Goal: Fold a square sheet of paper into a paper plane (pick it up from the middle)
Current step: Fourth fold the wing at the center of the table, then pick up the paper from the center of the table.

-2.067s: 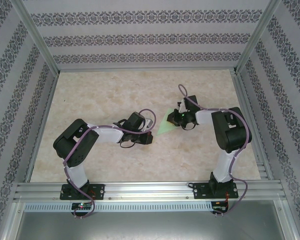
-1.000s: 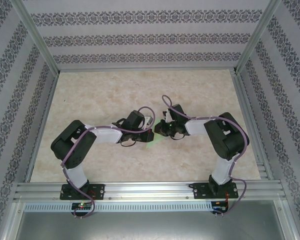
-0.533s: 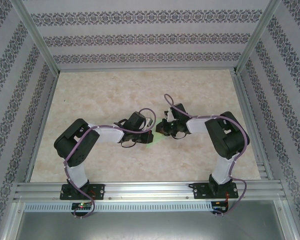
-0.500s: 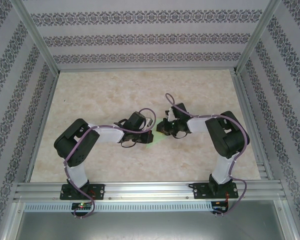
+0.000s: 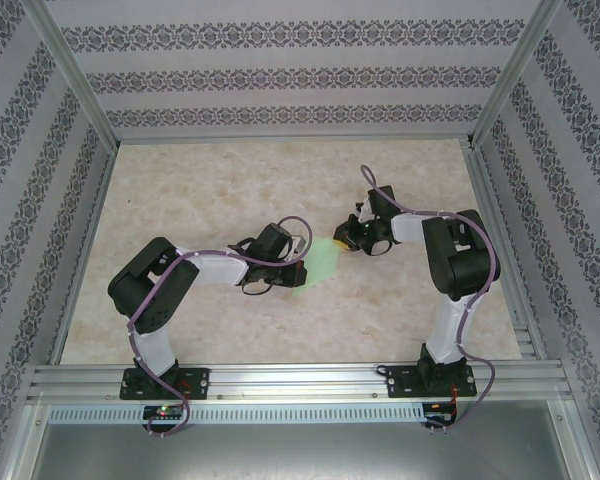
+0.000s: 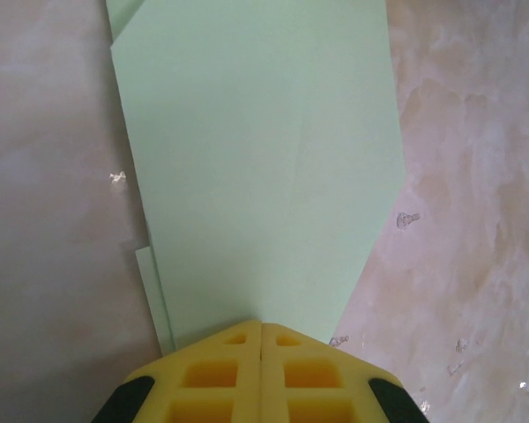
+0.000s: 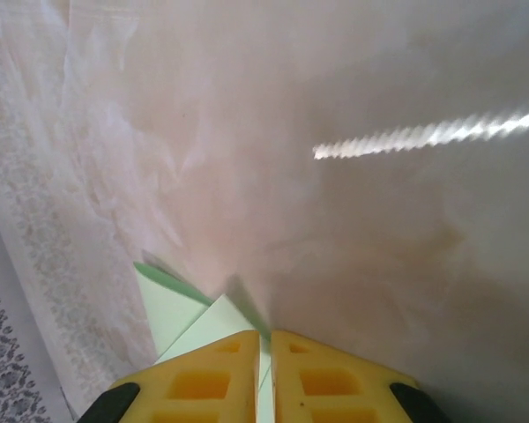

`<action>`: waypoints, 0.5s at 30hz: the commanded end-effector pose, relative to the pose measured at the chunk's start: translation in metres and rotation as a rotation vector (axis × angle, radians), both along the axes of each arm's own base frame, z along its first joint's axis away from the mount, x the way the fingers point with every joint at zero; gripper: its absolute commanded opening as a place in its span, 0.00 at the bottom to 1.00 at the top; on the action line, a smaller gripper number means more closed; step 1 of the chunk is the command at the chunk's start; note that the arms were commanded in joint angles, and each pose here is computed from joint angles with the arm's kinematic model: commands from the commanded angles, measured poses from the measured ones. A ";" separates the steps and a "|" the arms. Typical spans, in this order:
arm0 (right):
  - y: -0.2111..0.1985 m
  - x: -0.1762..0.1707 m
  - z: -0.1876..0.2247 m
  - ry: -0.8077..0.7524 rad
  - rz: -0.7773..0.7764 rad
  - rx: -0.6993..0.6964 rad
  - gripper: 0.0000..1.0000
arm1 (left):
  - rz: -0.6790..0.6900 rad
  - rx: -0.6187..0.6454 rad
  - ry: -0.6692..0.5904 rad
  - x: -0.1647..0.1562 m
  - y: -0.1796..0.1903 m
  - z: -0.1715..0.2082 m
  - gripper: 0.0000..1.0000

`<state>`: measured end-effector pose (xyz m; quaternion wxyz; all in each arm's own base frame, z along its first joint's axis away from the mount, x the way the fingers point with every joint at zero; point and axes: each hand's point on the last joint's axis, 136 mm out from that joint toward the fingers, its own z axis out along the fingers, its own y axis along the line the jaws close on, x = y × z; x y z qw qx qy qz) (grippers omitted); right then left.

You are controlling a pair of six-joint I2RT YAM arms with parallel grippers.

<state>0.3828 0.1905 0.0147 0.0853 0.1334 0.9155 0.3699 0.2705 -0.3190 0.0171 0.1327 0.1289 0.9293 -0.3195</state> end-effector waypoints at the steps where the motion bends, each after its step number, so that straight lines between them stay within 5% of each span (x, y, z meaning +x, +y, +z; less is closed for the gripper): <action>1: -0.029 0.028 0.001 -0.080 -0.070 -0.118 0.14 | -0.019 0.222 0.181 -0.047 0.041 -0.049 0.00; 5: -0.026 0.024 0.029 -0.132 -0.069 -0.090 0.17 | -0.022 0.186 0.148 -0.038 0.031 -0.036 0.00; 15: -0.007 -0.040 0.051 -0.149 -0.082 -0.121 0.45 | 0.105 0.014 -0.053 0.012 0.005 0.048 0.32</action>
